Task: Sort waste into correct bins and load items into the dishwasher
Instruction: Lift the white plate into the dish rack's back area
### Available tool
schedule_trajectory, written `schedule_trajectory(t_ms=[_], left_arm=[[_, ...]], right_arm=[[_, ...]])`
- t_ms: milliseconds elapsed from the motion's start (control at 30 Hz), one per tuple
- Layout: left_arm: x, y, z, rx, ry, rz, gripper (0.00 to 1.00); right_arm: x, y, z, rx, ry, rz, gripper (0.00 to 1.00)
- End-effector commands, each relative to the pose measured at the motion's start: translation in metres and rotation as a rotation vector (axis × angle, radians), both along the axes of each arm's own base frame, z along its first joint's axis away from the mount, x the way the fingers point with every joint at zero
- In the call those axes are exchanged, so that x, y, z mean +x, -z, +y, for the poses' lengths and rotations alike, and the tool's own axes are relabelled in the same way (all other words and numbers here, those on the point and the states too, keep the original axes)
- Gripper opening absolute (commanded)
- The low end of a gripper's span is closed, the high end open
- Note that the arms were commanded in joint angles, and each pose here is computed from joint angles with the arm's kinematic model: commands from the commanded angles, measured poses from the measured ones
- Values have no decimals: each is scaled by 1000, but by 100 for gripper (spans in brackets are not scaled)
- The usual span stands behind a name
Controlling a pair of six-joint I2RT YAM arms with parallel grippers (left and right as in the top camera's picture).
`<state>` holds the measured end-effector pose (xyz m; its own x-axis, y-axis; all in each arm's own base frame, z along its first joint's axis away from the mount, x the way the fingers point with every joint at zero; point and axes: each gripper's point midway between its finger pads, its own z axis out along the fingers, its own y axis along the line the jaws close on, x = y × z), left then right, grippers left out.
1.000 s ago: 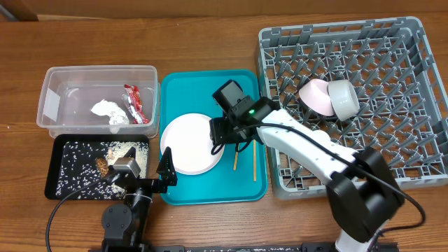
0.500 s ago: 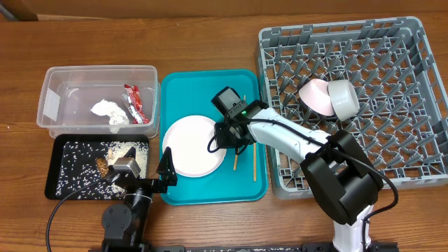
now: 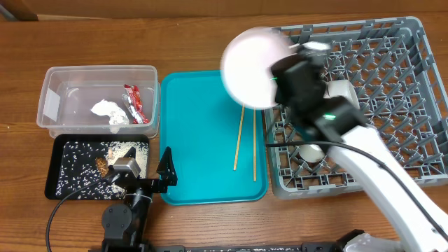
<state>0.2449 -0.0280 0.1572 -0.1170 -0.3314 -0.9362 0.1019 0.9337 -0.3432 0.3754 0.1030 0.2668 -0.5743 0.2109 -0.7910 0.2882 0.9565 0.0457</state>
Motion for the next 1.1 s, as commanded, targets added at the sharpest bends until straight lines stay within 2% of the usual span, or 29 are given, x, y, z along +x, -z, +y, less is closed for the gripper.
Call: schedule_trajectory(t_ms=[0, 67, 100, 167, 267, 400, 567, 900, 967, 1067], left_arm=[[0, 0, 4, -17, -17, 0, 100], [0, 0, 3, -17, -17, 0, 100], [0, 0, 3, -17, -17, 0, 100], [0, 0, 3, -17, -17, 0, 100], [0, 0, 3, -17, -17, 0, 100], [0, 0, 3, -17, -17, 0, 100], [0, 0, 3, -17, -17, 0, 100], [0, 0, 3, -17, -17, 0, 100], [0, 0, 4, -17, -17, 0, 100], [0, 0, 3, -17, -17, 0, 100]], right_arm=[[-2, -43, -79, -130, 286, -140, 4], [0, -36, -105, -183, 353, -109, 4], [3, -16, -115, -273, 372, -26, 4], [4, -4, -118, -369, 394, 21, 4], [10, 7, -114, -484, 415, 41, 4], [27, 21, -103, -544, 404, 37, 4], [49, 32, -92, -566, 366, 27, 4], [54, 43, -79, -531, 293, 55, 4], [53, 45, -76, -532, 278, 65, 6], [50, 47, -72, -543, 261, 79, 16]])
